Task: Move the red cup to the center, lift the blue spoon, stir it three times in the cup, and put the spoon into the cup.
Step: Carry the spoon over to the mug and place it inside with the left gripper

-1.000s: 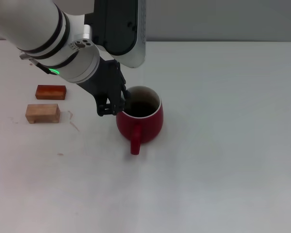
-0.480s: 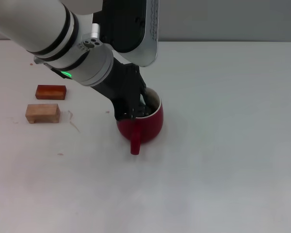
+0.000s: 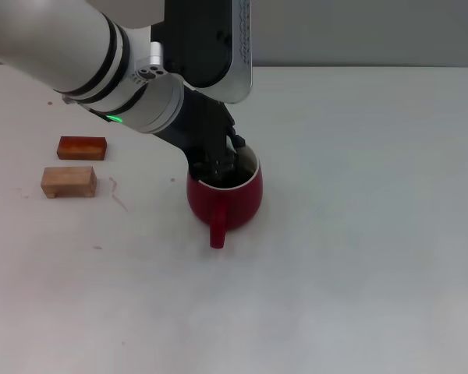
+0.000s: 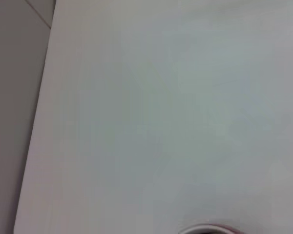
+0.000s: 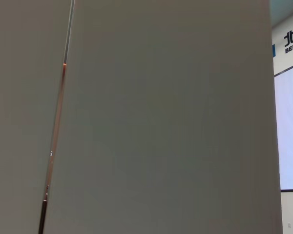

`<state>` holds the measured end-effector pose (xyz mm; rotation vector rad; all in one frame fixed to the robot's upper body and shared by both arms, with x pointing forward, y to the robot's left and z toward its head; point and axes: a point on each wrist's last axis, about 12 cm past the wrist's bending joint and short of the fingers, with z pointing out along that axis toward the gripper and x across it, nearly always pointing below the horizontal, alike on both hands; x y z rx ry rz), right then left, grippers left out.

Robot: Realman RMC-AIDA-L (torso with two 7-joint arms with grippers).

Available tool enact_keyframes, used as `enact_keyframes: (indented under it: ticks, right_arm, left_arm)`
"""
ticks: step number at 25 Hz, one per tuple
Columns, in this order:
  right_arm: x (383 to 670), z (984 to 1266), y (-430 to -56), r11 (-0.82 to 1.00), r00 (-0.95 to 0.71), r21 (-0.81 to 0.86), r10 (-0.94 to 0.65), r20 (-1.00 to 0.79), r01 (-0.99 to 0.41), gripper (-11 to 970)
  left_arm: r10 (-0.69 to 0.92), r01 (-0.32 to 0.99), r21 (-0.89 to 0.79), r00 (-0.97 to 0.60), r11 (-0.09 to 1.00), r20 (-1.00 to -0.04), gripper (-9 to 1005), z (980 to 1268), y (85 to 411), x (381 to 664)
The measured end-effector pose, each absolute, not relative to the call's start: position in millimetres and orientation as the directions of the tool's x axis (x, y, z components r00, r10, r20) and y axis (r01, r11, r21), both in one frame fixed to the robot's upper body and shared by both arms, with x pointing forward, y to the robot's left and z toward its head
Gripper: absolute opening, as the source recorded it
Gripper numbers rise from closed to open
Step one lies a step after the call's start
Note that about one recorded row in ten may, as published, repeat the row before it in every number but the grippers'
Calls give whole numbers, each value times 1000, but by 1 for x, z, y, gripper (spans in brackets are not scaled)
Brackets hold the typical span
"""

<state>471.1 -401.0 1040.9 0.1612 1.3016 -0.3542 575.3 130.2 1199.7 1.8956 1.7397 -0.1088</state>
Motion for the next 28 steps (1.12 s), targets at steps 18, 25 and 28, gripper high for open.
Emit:
enact_keyframes:
  ticks: [18,25,28]
  right_arm:
    - [473,1042,-402,935,225,-84,-169,-960,343,574]
    - [474,1043,-402,936,226,-86,-171,-959,342,574]
    - [474,1043,-402,936,226,-86,-171,-959,342,574]
  left_arm:
    - [903,928,372,127,38,-410,237,1194,137,578]
    - [909,937,348,120,30,-400,255,1193,138,576]
    - [910,939,342,115,31,-399,262,1193,139,576]
